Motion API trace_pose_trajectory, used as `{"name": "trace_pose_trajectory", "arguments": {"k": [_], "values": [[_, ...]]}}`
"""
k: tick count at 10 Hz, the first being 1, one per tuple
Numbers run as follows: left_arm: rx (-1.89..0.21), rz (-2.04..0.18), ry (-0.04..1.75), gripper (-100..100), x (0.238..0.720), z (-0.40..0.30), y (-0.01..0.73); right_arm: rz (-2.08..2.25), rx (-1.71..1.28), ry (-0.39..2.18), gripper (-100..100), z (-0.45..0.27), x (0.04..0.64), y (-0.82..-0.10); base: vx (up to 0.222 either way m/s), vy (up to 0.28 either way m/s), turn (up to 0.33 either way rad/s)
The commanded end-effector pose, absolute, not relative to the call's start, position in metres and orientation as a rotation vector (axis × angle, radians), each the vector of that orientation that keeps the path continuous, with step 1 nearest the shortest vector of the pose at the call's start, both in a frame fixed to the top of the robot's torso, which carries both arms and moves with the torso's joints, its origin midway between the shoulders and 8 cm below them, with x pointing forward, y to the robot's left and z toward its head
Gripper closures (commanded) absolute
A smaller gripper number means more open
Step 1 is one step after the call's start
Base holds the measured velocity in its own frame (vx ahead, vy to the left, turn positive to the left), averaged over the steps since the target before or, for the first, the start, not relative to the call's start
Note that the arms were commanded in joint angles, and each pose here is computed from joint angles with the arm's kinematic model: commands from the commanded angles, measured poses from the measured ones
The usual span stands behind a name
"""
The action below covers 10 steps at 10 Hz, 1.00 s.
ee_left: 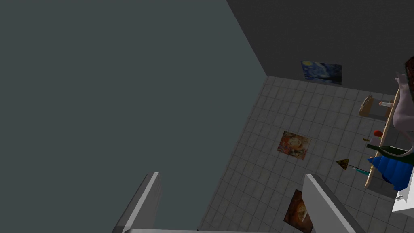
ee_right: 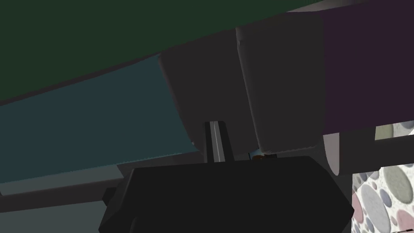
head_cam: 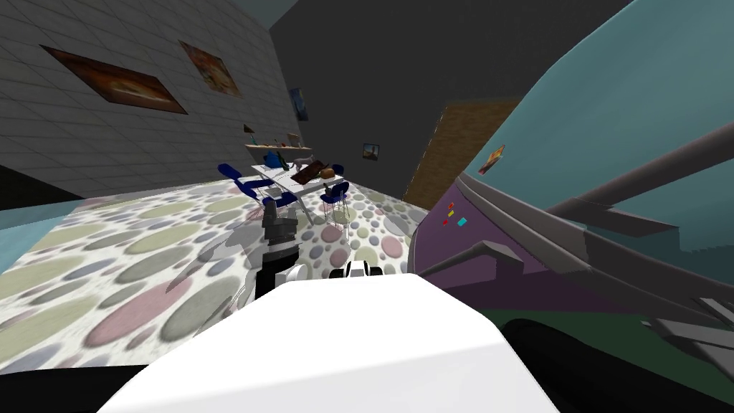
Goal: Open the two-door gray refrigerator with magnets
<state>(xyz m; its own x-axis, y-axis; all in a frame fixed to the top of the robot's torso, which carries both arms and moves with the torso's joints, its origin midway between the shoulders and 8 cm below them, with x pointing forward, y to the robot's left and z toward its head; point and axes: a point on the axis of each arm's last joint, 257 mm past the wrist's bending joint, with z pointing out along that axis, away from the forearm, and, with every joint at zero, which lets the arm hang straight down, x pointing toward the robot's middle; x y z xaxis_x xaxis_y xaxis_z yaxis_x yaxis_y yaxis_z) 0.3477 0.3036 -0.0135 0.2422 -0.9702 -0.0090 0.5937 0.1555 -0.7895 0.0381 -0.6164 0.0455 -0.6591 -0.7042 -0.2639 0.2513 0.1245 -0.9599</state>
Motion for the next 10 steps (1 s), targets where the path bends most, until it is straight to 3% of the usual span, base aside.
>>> {"name": "trace_pose_trajectory", "arguments": {"k": [1, 4, 10], "values": [[-0.763, -1.224, 0.608, 0, 0.348, -0.013, 0.304, -1.63, -0.358, 1.646, 100, 0.037, 0.03, -0.631, -0.002, 0.016, -0.005], [-0.763, -1.224, 0.607, 0, 0.348, -0.013, 0.303, -1.612, -0.305, 1.695, 100, -0.001, 0.048, -0.664, -0.14, 0.099, 0.213], [-0.763, -1.224, 0.608, 0, 0.348, -0.014, 0.304, -1.494, -0.099, 1.704, 100, -0.062, 0.062, -0.691, 0.001, -0.003, -0.019]]}}
